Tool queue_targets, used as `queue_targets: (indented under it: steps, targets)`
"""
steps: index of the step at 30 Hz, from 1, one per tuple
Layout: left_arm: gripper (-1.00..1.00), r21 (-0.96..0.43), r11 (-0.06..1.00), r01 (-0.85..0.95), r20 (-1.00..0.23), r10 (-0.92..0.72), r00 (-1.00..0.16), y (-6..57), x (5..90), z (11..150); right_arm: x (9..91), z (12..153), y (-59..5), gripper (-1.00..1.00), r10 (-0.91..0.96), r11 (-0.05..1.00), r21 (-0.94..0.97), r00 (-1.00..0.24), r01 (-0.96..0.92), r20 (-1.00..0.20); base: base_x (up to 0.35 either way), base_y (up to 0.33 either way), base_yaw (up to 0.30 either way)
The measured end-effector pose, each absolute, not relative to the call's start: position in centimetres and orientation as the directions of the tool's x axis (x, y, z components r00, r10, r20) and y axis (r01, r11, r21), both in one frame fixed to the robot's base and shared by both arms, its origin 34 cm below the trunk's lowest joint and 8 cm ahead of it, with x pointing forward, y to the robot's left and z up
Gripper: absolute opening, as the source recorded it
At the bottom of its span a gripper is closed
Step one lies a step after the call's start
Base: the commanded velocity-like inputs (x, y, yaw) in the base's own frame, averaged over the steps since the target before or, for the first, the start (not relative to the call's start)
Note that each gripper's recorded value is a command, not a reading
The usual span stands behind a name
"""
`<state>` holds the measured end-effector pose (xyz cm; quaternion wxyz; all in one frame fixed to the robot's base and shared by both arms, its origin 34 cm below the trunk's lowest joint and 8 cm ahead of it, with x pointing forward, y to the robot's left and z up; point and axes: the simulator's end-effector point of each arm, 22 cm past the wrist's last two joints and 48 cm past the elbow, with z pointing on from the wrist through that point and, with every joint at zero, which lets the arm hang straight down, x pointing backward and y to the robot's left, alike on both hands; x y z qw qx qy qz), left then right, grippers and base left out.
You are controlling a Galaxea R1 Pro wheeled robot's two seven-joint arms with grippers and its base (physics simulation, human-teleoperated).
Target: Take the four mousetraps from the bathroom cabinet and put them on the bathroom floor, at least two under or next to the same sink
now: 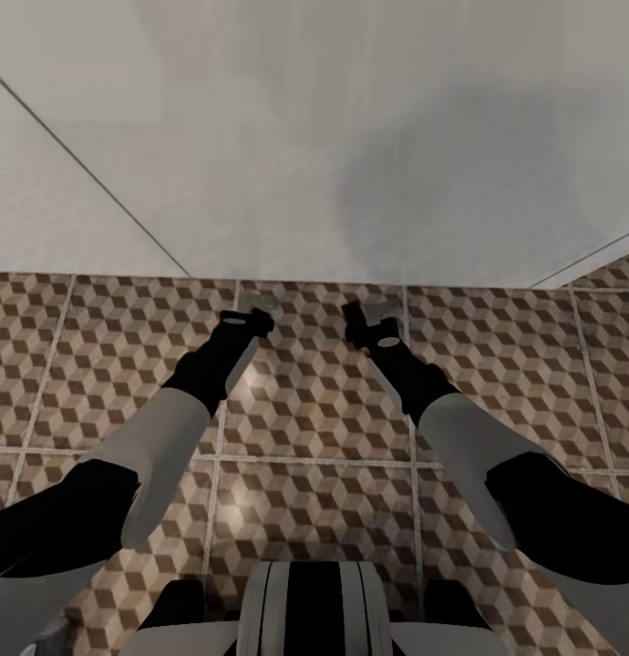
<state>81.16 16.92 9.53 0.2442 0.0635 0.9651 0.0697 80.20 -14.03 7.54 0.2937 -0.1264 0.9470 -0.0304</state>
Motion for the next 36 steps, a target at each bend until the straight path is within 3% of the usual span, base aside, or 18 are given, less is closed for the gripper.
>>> queue_targets:
  steps: [36]
  targets:
    - [-1.00, 0.150, 0.987, 0.053, -0.559, 0.129, -0.819, 16.7, 81.4, 8.6, 80.2, 7.6, -13.8, -1.00, -0.257, 0.966, -0.126, -0.792, -0.225, -0.554, 0.000, 0.000, 0.000]
